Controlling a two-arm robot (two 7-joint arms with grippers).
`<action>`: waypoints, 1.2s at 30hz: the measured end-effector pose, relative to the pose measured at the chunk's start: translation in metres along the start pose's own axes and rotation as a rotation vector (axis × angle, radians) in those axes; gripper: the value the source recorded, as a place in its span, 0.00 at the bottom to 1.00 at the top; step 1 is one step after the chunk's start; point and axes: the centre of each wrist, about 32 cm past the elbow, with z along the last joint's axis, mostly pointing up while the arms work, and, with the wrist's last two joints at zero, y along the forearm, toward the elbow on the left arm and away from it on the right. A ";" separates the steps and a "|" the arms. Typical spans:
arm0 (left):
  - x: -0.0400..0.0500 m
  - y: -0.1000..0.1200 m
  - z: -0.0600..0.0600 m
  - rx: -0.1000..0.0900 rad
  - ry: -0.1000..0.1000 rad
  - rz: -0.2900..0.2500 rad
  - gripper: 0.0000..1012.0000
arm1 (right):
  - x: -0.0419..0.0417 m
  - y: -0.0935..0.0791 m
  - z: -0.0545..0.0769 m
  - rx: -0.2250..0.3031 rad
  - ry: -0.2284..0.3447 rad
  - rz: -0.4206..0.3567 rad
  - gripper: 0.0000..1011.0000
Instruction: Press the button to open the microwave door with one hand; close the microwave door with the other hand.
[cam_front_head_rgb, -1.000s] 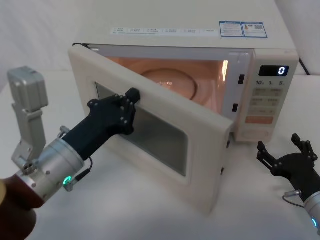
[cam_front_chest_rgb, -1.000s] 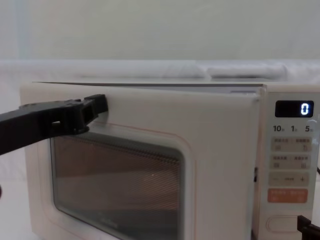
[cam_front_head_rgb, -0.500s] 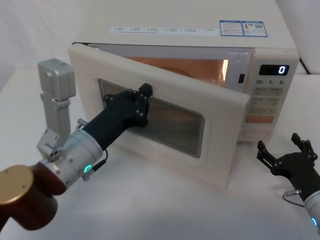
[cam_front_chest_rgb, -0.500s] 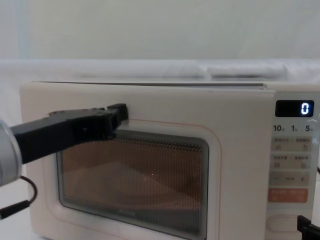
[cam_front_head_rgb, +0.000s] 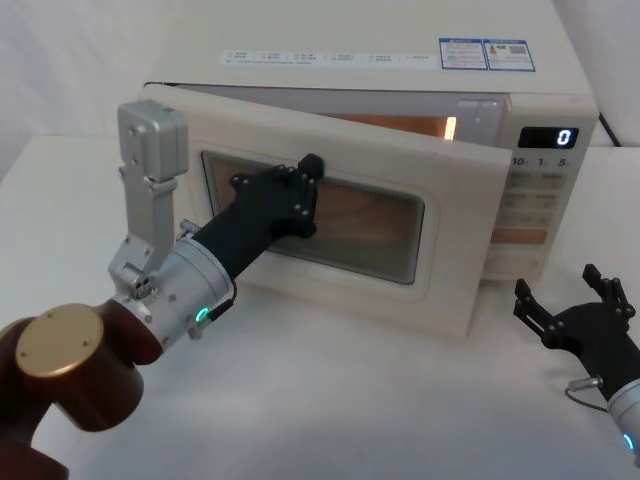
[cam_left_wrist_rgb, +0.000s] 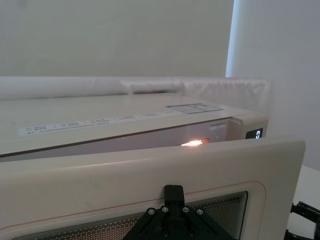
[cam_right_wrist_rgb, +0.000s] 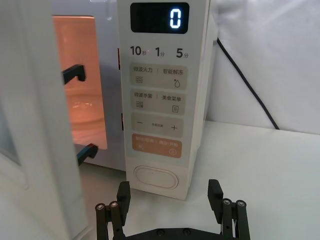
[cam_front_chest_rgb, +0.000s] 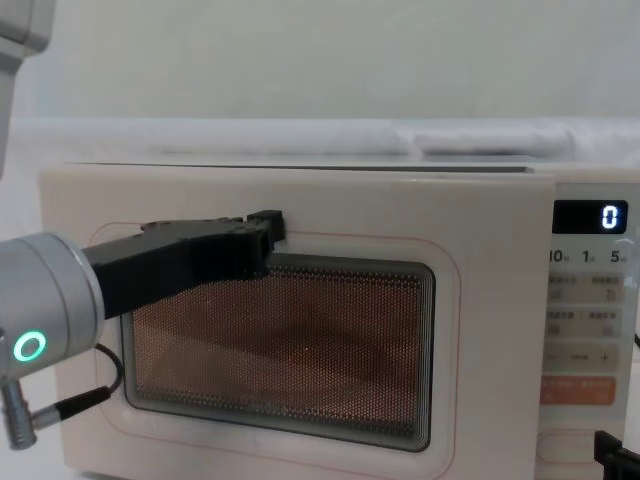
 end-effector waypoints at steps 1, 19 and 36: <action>0.0003 -0.002 -0.001 0.001 -0.002 0.001 0.00 | 0.0000 0.000 0.000 0.000 0.000 0.000 0.99; 0.0005 -0.026 -0.001 0.007 -0.015 0.025 0.00 | 0.0000 0.000 0.000 0.000 0.000 0.000 0.99; 0.0023 -0.040 0.001 0.013 -0.065 0.053 0.00 | 0.0000 0.000 0.000 0.000 0.000 0.000 0.99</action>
